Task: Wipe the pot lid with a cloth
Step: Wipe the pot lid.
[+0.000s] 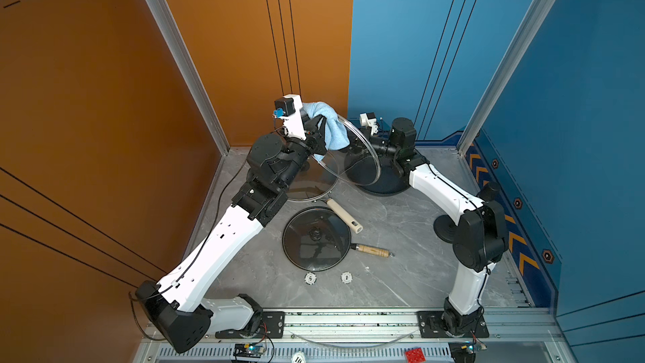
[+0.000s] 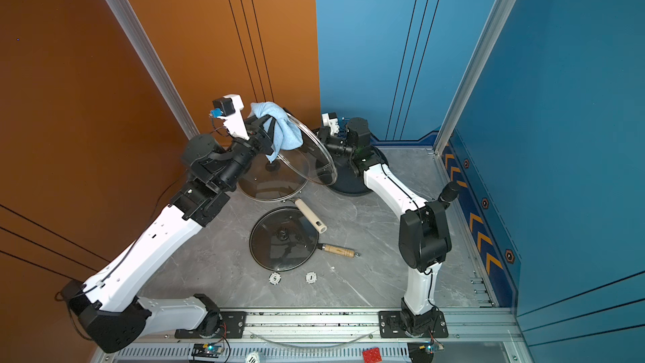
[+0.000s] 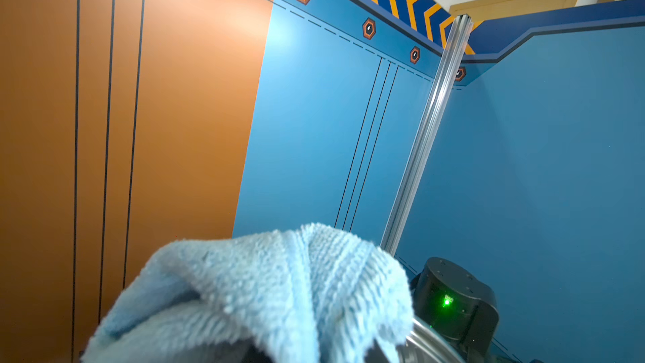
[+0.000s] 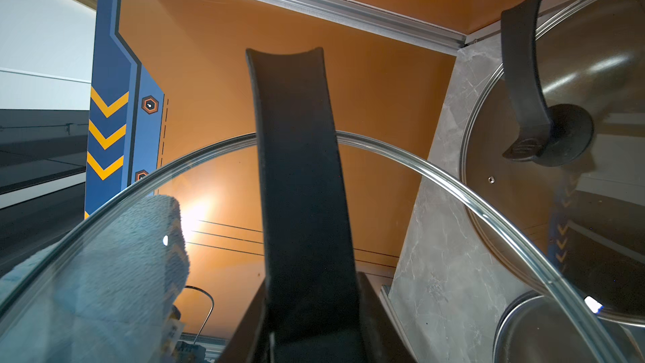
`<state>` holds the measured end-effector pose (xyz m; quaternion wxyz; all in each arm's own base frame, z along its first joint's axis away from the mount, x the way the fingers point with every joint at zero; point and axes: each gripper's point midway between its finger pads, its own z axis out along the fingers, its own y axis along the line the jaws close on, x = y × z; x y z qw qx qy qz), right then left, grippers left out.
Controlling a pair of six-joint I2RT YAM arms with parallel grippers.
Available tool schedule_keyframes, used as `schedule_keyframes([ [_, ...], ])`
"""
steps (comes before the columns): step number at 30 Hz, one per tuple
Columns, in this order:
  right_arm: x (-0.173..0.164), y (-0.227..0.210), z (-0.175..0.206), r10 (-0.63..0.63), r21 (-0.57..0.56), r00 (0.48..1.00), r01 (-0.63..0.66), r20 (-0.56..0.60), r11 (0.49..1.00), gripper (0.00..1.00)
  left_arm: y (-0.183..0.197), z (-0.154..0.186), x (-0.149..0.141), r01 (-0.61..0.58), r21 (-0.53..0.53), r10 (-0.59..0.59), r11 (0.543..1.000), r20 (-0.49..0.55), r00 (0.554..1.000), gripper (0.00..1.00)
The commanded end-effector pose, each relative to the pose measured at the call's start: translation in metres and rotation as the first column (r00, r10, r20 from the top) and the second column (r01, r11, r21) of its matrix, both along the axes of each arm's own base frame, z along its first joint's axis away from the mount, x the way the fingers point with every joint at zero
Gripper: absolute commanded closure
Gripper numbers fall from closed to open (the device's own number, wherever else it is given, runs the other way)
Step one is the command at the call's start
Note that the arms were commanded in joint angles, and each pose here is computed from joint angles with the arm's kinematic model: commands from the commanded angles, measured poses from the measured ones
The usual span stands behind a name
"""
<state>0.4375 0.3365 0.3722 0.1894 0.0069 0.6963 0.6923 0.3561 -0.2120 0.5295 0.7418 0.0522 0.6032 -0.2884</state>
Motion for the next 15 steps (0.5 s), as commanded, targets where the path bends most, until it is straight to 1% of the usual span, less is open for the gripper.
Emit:
schedule_keyframes([
  [1,-0.022,-0.005,0.078,0.019,0.110,0.975,-0.044,0.220,0.993,0.98,0.010,-0.014,0.014,-0.042,-0.015,0.042,0.999,-0.016,0.999,0.78],
  [4,-0.025,-0.007,0.081,0.018,0.110,0.969,-0.046,0.245,0.993,0.97,0.026,-0.059,0.037,-0.127,0.011,0.127,0.992,-0.128,0.984,0.79],
  [5,-0.023,-0.007,0.082,0.013,0.111,0.969,-0.041,0.247,0.993,0.97,0.033,-0.077,0.044,-0.162,0.013,0.162,0.987,-0.169,0.972,0.79],
  [7,-0.021,-0.007,0.086,0.013,0.120,0.968,-0.045,0.251,0.992,0.97,0.044,-0.103,0.054,-0.197,0.020,0.196,0.980,-0.225,0.955,0.79],
  [9,-0.021,-0.007,0.091,0.013,0.138,0.965,-0.051,0.263,0.989,0.97,0.056,-0.129,0.061,-0.243,0.043,0.245,0.969,-0.288,0.926,0.79],
  [11,-0.023,-0.006,0.090,0.026,0.137,0.966,-0.064,0.259,0.989,0.97,0.067,-0.146,0.066,-0.277,0.040,0.273,0.960,-0.350,0.896,0.78],
  [13,-0.022,-0.008,0.087,0.028,0.131,0.968,-0.063,0.251,0.989,0.97,0.066,-0.150,0.067,-0.259,0.028,0.251,0.965,-0.369,0.895,0.78],
  [15,-0.020,-0.009,0.085,0.028,0.130,0.970,-0.061,0.243,0.990,0.97,0.061,-0.141,0.063,-0.246,0.020,0.237,0.969,-0.353,0.905,0.79],
])
